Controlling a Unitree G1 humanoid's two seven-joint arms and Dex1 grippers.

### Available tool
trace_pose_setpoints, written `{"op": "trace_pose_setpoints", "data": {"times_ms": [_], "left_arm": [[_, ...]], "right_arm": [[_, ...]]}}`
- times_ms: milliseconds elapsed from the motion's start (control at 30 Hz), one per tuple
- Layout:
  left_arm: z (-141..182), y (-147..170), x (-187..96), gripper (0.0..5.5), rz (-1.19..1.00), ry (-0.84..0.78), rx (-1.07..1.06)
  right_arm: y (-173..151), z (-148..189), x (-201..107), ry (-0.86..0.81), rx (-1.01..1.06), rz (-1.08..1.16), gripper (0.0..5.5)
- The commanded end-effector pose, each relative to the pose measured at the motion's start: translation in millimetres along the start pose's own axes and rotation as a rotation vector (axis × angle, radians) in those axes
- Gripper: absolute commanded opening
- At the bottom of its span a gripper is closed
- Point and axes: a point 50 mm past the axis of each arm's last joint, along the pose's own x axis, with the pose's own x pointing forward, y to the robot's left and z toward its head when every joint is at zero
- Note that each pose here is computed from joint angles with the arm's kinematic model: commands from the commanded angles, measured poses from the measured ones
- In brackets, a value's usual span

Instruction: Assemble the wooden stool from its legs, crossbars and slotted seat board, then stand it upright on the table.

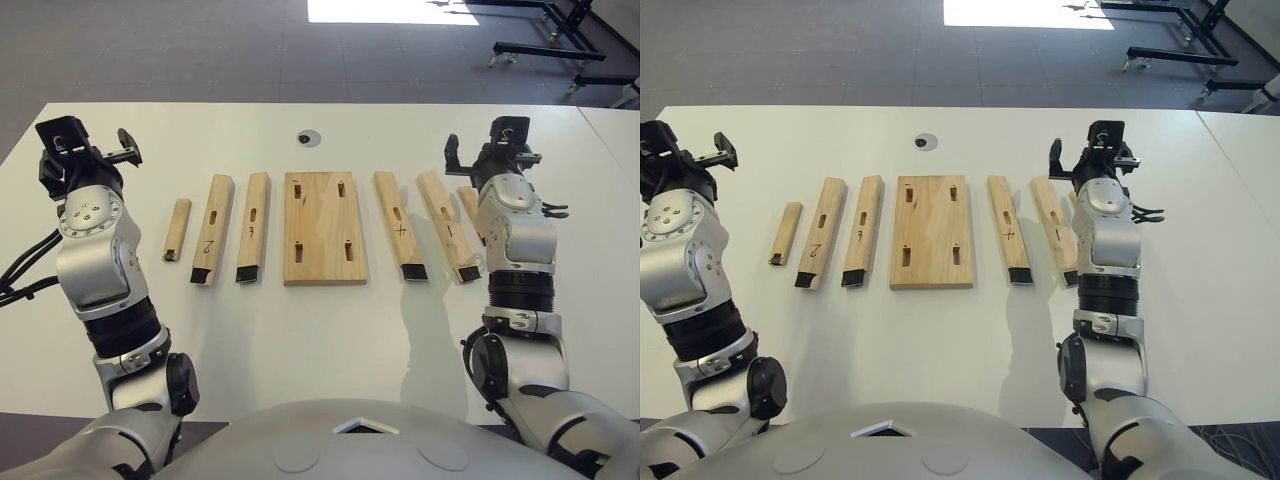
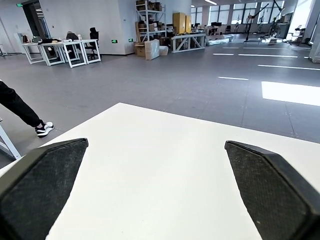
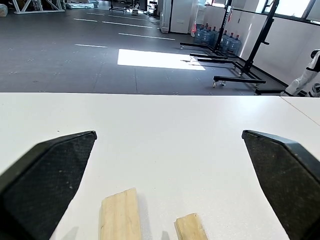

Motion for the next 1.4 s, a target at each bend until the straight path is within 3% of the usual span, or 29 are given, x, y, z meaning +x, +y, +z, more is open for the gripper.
{"op": "trace_pose_setpoints", "data": {"times_ms": [33, 433, 533, 600, 667, 767, 900, 1067, 1400], "left_arm": [[5.4, -8.7, -0.1, 5.04, -0.005, -0.014, -0.007], [6.9, -19.5, -4.1, 5.04, -0.004, -0.054, 0.002], [51.0, -22.6, 3.3, 5.04, 0.001, -0.173, -0.027], [124.6, -25.9, 10.2, 5.04, -0.017, -0.352, -0.141], [192.6, -25.8, 8.9, 5.04, -0.017, -0.473, -0.231], [254.2, -25.6, 1.9, 5.04, 0.062, -0.524, -0.265], [285.0, -46.3, -5.7, 5.04, 0.052, -0.542, -0.281], [321.8, -59.4, -20.7, 5.04, 0.011, -0.618, -0.399], [333.7, -62.3, -23.8, 5.04, 0.095, -0.757, -0.352]], "right_arm": [[3.1, 5.4, 3.2, -0.014, 0.015, -0.009, 5.36], [9.8, 8.3, 5.4, -0.034, 0.040, -0.013, 5.36], [-0.9, 42.1, 7.2, -0.099, 0.161, -0.096, 5.36], [-9.3, 123.3, 6.5, -0.265, 0.444, -0.098, 5.36], [-8.2, 206.7, -7.0, -0.448, 0.477, -0.090, 5.36], [1.9, 285.4, -30.8, -0.648, 0.372, -0.110, 5.36], [25.5, 317.6, -40.2, -0.697, 0.422, -0.038, 5.36], [74.4, 371.5, -76.6, -0.761, 0.588, 0.176, 5.36], [80.8, 379.4, -76.1, -0.769, 0.655, 0.148, 5.36]]}}
